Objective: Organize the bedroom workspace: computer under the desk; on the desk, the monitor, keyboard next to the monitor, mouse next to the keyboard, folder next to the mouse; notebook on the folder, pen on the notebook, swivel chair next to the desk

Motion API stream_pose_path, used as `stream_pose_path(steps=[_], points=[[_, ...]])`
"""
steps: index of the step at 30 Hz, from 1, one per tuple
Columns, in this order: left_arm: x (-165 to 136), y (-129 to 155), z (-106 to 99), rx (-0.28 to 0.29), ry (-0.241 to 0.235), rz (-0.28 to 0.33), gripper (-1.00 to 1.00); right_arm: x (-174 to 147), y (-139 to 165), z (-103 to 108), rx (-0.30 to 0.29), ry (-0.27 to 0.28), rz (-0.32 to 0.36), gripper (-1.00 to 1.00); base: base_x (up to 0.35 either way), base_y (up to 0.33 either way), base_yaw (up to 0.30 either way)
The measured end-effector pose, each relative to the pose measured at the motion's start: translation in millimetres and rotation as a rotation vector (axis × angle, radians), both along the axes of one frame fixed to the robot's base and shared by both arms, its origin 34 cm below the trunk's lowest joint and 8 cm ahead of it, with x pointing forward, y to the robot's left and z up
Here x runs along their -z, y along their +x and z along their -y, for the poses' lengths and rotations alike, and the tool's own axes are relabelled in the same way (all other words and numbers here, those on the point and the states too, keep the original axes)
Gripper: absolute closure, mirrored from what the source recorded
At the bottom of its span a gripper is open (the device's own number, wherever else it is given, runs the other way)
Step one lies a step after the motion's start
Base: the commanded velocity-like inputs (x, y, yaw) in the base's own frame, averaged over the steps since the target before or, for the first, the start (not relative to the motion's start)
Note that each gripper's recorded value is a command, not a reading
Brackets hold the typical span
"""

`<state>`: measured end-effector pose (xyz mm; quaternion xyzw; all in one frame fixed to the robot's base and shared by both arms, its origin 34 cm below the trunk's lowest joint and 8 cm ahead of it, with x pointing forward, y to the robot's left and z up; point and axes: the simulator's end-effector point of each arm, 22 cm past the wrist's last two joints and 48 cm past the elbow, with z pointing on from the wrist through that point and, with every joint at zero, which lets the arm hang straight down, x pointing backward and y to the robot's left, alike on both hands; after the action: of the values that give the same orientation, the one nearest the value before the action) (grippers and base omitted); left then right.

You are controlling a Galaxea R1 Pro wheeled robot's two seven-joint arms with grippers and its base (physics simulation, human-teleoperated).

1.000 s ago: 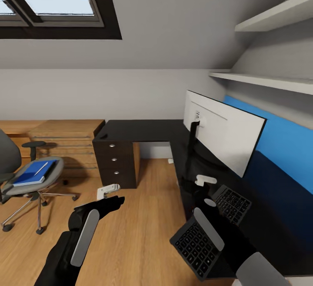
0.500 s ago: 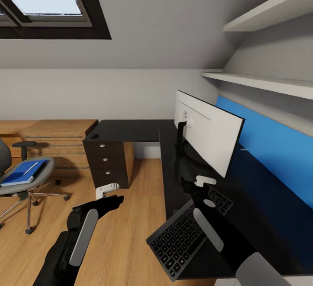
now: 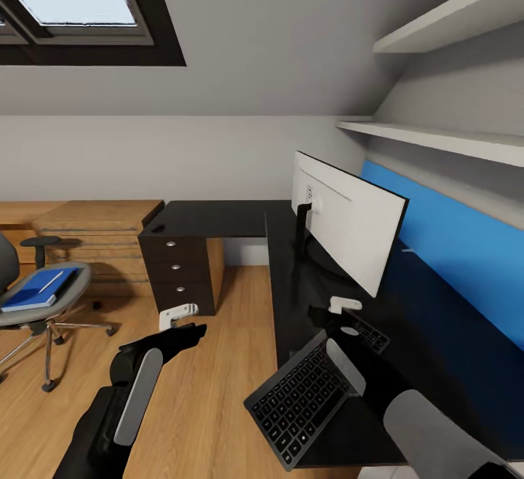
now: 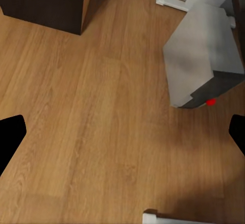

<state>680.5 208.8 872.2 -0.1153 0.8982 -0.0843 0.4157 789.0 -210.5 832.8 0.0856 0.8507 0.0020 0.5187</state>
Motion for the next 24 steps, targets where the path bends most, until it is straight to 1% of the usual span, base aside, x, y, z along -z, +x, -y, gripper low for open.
stream_pose_path(steps=[2,3,6,7,10,13,14,21,24], points=[[0,0,0,0.000,0.000,0.000,-1.00,-5,6,1,0.001,-0.002,0.004,-1.00,0.000,0.000,0.000],[0,0,0,0.000,0.000,0.001,-1.00,-12,15,4,0.006,-0.009,0.007,-1.00,0.000,0.000,0.000],[0,0,0,0.000,0.000,0.001,-1.00,-11,21,12,0.021,-0.019,-0.009,-1.00,0.035,0.000,0.000],[-1,0,0,0.000,0.000,0.003,-1.00,0,22,24,0.037,-0.030,-0.044,-1.00,0.183,0.000,0.000],[-3,0,0,-0.001,-0.001,0.006,-1.00,16,18,31,0.040,-0.030,-0.087,-1.00,0.242,0.000,0.000],[-3,0,0,-0.001,-0.001,0.007,-1.00,23,15,30,0.043,-0.017,-0.104,-1.00,0.248,0.000,0.000],[-3,0,1,0.000,-0.002,0.006,-1.00,29,12,29,0.050,0.004,-0.121,-1.00,0.146,0.000,0.000],[-2,0,1,0.001,-0.003,0.005,-1.00,37,9,27,0.052,0.016,-0.140,-1.00,0.059,0.000,0.000],[-9,2,2,0.002,-0.005,0.021,-1.00,38,8,24,0.050,0.021,-0.143,-1.00,0.014,0.000,0.000]])
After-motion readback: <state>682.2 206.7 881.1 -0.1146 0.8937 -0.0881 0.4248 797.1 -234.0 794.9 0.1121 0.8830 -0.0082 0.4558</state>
